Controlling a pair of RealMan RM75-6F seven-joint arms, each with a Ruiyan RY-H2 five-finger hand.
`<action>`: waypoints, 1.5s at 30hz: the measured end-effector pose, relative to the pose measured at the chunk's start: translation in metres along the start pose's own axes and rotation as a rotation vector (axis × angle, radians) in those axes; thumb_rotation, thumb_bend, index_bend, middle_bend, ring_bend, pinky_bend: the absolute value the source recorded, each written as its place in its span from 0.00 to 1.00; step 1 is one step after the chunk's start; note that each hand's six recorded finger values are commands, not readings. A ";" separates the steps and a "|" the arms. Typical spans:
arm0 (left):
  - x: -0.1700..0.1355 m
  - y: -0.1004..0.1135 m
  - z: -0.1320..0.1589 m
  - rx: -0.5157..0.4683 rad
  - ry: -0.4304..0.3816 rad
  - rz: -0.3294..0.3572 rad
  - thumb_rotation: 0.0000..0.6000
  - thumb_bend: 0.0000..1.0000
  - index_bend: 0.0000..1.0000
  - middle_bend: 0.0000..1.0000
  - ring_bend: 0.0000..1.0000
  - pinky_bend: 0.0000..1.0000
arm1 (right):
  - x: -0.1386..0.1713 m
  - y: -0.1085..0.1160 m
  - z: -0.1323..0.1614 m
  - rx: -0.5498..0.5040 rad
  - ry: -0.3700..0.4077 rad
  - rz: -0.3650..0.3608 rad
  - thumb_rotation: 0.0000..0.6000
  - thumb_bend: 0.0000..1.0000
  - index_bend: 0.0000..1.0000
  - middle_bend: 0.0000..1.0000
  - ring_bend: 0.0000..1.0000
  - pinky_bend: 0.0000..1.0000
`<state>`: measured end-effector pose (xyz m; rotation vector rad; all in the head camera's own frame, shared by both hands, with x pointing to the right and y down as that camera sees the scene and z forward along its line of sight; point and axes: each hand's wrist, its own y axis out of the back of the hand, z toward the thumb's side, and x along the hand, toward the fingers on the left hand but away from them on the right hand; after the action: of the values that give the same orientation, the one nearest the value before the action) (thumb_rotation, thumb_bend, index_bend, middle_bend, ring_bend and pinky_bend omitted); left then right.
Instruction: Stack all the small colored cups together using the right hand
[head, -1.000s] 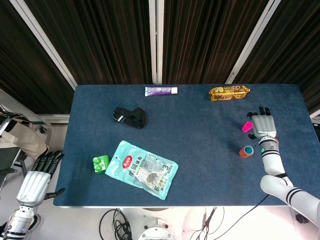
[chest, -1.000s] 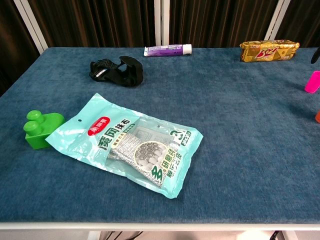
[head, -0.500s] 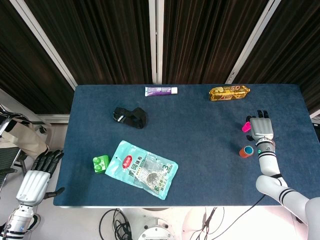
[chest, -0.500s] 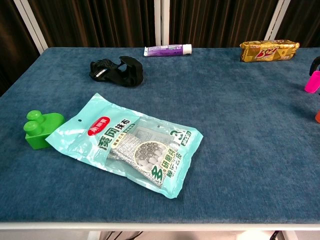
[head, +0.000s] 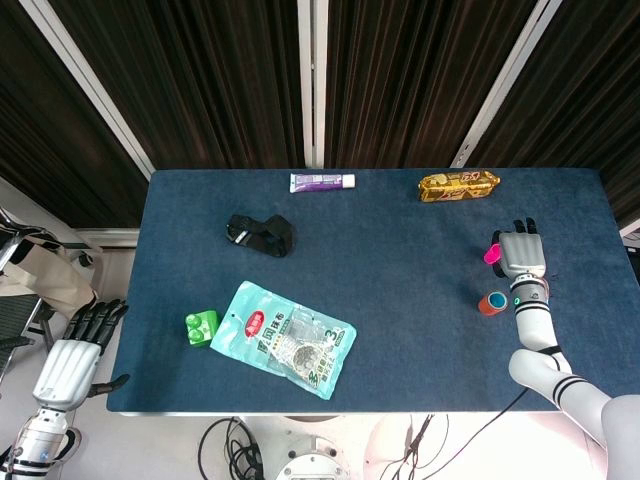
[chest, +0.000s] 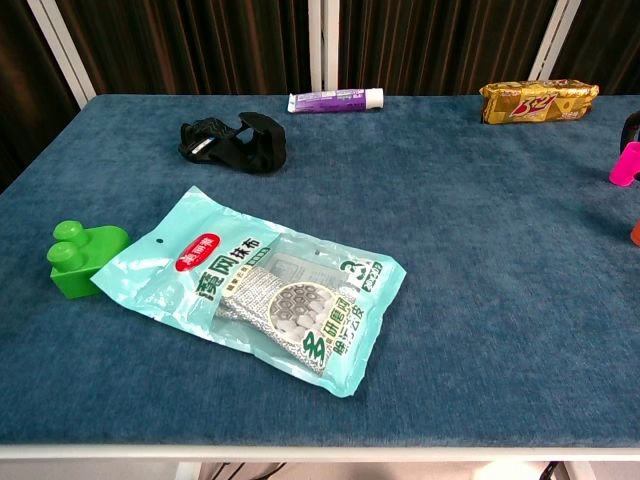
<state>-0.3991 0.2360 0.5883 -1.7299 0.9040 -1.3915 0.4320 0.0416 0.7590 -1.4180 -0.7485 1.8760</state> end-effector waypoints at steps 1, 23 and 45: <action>0.000 0.000 0.000 0.000 0.000 -0.001 1.00 0.06 0.04 0.00 0.00 0.00 | 0.000 0.000 0.000 0.001 -0.001 -0.001 1.00 0.27 0.43 0.43 0.12 0.00; -0.003 -0.003 -0.006 -0.009 0.016 -0.006 1.00 0.06 0.04 0.00 0.00 0.00 | -0.003 0.004 0.003 -0.017 -0.004 -0.046 1.00 0.32 0.55 0.50 0.17 0.00; -0.003 -0.005 0.013 -0.004 -0.023 -0.004 1.00 0.06 0.04 0.00 0.00 0.00 | 0.081 0.072 -0.001 -0.122 0.203 -0.117 1.00 0.32 0.56 0.51 0.17 0.00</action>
<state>-0.3866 0.2423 0.5898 -1.7486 0.8917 -1.3705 0.4054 0.0605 0.6559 -1.5775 -0.8370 1.5929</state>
